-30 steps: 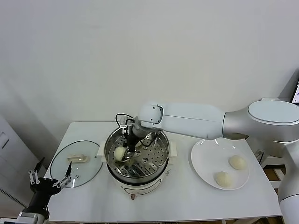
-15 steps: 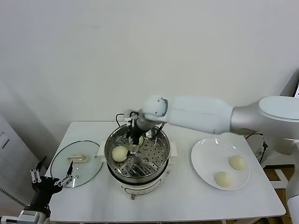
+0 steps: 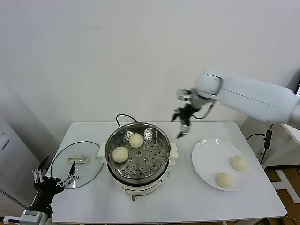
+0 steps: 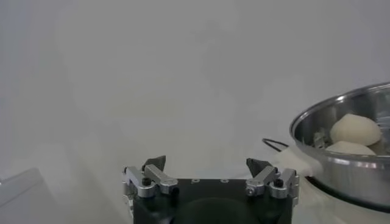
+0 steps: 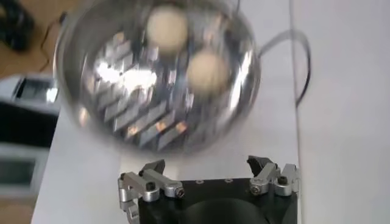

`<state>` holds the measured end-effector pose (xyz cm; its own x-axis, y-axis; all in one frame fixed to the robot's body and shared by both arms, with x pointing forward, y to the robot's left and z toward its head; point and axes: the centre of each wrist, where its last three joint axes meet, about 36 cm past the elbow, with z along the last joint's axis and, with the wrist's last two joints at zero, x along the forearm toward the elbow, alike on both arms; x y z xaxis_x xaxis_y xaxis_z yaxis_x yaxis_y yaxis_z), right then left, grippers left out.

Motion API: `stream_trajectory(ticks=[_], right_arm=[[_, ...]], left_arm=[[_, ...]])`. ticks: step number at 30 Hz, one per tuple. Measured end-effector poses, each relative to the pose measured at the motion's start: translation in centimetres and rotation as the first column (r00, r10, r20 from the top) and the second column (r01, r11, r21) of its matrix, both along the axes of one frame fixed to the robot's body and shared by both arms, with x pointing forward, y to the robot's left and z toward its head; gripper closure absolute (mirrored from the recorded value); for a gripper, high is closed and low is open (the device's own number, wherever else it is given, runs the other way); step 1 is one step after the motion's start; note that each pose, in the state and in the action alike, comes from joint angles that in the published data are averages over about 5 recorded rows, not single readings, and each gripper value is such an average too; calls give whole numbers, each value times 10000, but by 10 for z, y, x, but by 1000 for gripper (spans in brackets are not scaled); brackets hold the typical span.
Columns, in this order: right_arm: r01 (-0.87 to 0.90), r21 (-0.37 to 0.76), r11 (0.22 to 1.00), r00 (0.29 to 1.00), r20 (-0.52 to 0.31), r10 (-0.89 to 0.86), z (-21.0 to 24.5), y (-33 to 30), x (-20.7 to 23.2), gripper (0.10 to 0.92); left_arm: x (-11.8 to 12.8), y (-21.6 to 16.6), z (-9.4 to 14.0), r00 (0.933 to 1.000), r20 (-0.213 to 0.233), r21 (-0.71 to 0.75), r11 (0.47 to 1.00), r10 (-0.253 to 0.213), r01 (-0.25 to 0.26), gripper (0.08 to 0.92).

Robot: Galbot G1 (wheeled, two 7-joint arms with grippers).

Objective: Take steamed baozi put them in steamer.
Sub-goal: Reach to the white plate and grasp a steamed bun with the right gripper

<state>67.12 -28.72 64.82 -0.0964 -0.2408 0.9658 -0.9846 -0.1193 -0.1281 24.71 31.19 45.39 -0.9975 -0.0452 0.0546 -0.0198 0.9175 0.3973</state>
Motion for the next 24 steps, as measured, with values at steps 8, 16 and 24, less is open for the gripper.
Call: stream_trajectory(ticks=[8,16,24], right_arm=[[161,-999,9949,9976,-659,-228,-68,-81,-27,200],[-8,-1422,9898,9890,-1467,-203,-127,-109,-52,200],[-134,-1765,9842,9836,-1796,-188,-159,-118,-64,200]], left_arm=[[-3,-1,1,10000,-89,131,9999,25,-24,177],[-5,-2,1,9999,-142,209,9998,48,-45,177],[-8,-2,0,9997,-217,247,9997,91,-85,177]])
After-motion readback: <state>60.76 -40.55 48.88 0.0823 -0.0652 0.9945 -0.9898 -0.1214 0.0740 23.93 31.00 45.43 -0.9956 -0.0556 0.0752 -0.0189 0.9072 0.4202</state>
